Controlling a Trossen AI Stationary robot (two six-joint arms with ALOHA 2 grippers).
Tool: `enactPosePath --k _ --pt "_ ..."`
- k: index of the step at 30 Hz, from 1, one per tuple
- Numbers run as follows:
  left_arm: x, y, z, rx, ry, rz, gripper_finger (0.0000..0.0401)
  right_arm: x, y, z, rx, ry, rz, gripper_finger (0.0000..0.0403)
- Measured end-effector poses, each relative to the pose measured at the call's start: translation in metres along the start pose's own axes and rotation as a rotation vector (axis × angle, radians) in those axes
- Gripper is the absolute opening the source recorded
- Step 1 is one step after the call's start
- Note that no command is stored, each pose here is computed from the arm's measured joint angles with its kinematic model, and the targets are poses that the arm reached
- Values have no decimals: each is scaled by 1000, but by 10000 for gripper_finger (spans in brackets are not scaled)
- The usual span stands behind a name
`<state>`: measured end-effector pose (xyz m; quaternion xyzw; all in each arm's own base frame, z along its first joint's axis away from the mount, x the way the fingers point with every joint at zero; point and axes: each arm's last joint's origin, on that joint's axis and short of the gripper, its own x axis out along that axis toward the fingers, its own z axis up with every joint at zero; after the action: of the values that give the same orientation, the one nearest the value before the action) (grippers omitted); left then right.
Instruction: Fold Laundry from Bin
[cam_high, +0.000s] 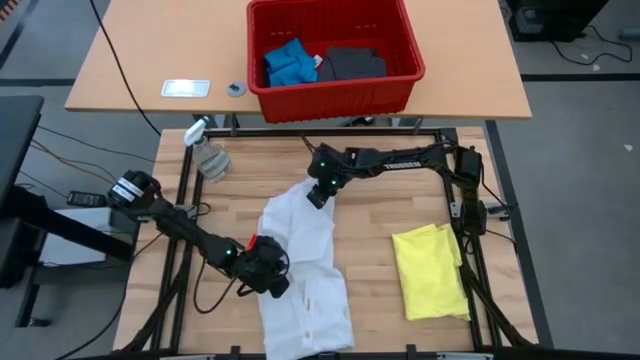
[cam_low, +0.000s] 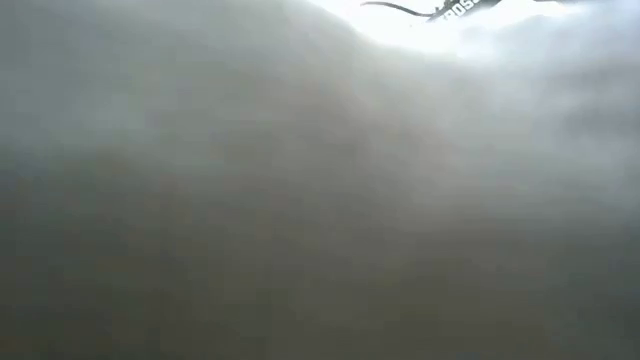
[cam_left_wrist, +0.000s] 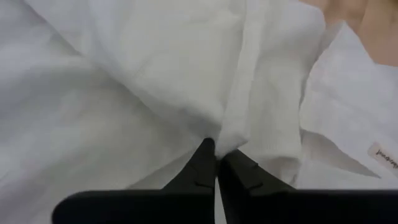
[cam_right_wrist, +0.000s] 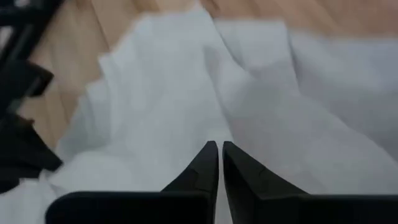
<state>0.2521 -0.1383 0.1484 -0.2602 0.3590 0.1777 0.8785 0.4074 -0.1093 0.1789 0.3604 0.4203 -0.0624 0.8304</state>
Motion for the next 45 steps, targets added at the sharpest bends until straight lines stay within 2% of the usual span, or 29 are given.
enactPosePath --k 6,8,10,12,15,17,25,28,36,40,45 --pt "0 -2 1 -34 -11 -22 50 8 18 -19 -40 132 58 7" --pt "0 -3 2 -38 -16 -30 65 16 23 -27 -79 133 53 7" --pt "0 -3 2 -46 -14 -28 80 28 18 -34 -87 128 -7 9" --pt "0 -3 2 -62 -10 -27 92 39 5 -39 -66 126 -125 6" --pt "0 -3 1 -72 16 -42 104 39 -5 -33 -69 21 -291 5" --pt "0 -3 0 -80 38 -49 108 37 -9 -29 -73 -11 -321 9" --pt "-2 -3 0 -87 86 -69 112 11 1 -15 -88 -38 -178 47" --pt "-3 -2 3 -124 84 -63 112 1 8 -12 -109 -58 -133 56" --pt "-6 7 19 -137 53 -33 112 11 8 -12 -131 -31 -42 31" --pt "-16 10 28 -137 40 -42 112 5 16 -11 -240 -53 -14 18" --pt "-38 14 40 -125 12 -73 105 -18 38 -11 -454 -96 18 26"
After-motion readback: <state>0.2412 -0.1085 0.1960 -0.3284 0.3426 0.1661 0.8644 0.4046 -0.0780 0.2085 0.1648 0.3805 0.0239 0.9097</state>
